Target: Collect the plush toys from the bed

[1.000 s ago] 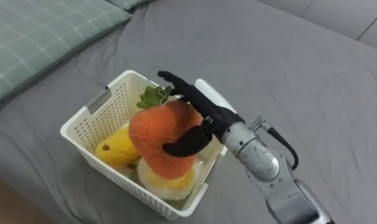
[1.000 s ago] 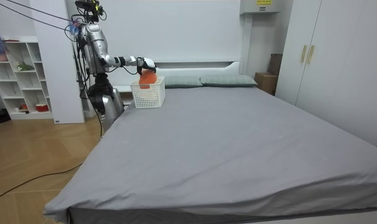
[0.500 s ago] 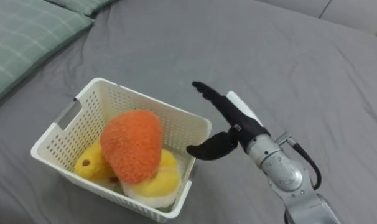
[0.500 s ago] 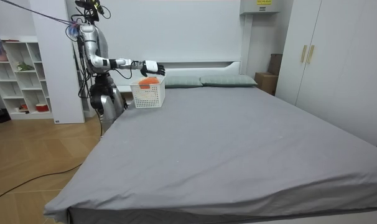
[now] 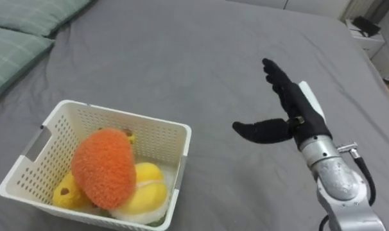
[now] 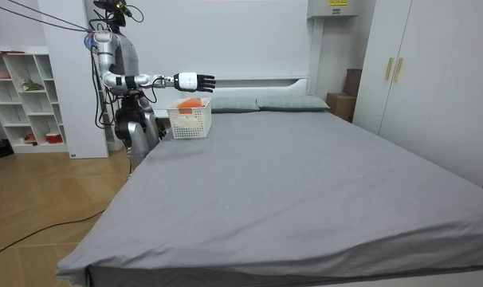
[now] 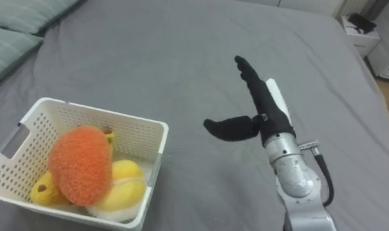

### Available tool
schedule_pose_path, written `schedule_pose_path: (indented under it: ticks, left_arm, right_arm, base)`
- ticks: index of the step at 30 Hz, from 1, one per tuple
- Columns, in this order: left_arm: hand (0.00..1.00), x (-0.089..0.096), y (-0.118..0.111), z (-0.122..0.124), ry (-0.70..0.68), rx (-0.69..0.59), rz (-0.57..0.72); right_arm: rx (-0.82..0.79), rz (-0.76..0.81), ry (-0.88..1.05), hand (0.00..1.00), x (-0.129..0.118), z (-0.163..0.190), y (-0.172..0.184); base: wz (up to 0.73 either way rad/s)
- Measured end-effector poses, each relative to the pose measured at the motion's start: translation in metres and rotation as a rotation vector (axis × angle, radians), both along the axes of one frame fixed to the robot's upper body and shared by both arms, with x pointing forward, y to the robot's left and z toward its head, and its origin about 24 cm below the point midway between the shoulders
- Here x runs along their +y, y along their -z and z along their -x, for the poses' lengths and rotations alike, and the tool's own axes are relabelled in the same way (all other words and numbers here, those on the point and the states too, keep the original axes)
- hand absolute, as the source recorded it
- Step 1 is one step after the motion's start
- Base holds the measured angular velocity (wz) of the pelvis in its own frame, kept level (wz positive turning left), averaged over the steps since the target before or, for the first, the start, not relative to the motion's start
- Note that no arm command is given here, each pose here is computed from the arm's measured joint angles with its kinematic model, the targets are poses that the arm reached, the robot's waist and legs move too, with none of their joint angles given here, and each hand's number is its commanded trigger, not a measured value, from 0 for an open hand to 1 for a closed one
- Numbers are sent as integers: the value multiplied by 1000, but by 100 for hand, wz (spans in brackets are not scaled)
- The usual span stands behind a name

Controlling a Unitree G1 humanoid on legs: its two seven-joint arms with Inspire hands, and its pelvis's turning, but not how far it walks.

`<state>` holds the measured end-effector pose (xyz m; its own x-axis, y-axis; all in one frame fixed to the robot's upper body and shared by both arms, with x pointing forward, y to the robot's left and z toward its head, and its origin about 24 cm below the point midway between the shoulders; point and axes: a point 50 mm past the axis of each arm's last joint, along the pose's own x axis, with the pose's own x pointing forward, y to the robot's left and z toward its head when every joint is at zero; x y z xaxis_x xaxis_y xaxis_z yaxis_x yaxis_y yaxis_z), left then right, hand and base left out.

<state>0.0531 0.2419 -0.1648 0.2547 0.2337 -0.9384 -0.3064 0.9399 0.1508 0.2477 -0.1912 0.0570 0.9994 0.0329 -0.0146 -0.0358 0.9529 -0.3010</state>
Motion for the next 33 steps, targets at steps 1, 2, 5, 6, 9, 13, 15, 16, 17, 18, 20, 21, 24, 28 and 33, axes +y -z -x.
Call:
schedule_pose_path:
  ticks: [1,2,5,6,9,13,15,16,17,18,20,21,24,28,33]
  left_arm:
    - [0,0,0,2,-3,4,0]
    - [0,1,0,3,-10,5,-1]
    - [0,3,0,11,-27,19,-6]
    - [0,3,1,12,-32,22,-4]
    - [0,3,1,21,-75,35,3]
    - [0,0,2,30,-60,62,-12]
    - [0,0,2,32,-53,70,-23]
    - [0,0,2,33,-56,74,-27]
    - [0,0,2,34,-58,77,-29]
    - [0,0,2,36,-57,80,-29]
    - [0,0,2,39,-58,87,-29]
    - [0,0,2,39,-57,89,-30]
    - [0,0,2,41,-51,94,-30]
    - [0,1,2,44,-41,99,-32]
    - [0,1,2,46,-21,120,-44]
  right_arm:
    - [-6,-3,37,0,-7,1,0]
    - [-8,-6,59,0,-11,2,-1]
    - [-28,-8,175,0,-29,6,-2]
    - [-42,-9,220,0,-35,8,-3]
    - [-12,-57,326,0,-48,18,13]
    - [106,-139,462,0,-63,33,44]
    - [166,-168,520,0,-70,42,59]
    - [208,-201,560,0,-74,48,71]
    - [262,-237,618,0,-79,57,84]
    - [288,-256,644,0,-81,62,91]
    - [361,-294,711,0,-84,78,107]
    - [405,-323,759,0,-85,87,118]
    - [527,-331,833,0,-87,110,143]
    - [697,-304,900,0,-90,143,171]
    - [925,-245,944,0,-86,197,199]
  base:
    - [0]
    - [-4]
    - [-5]
    - [-15]
    - [-11]
    - [-8]
    - [-5]
    - [-6]
    - [-8]
    - [-15]
    - [-13]
    - [-9]
    - [-4]
    - [0]
    - [0]
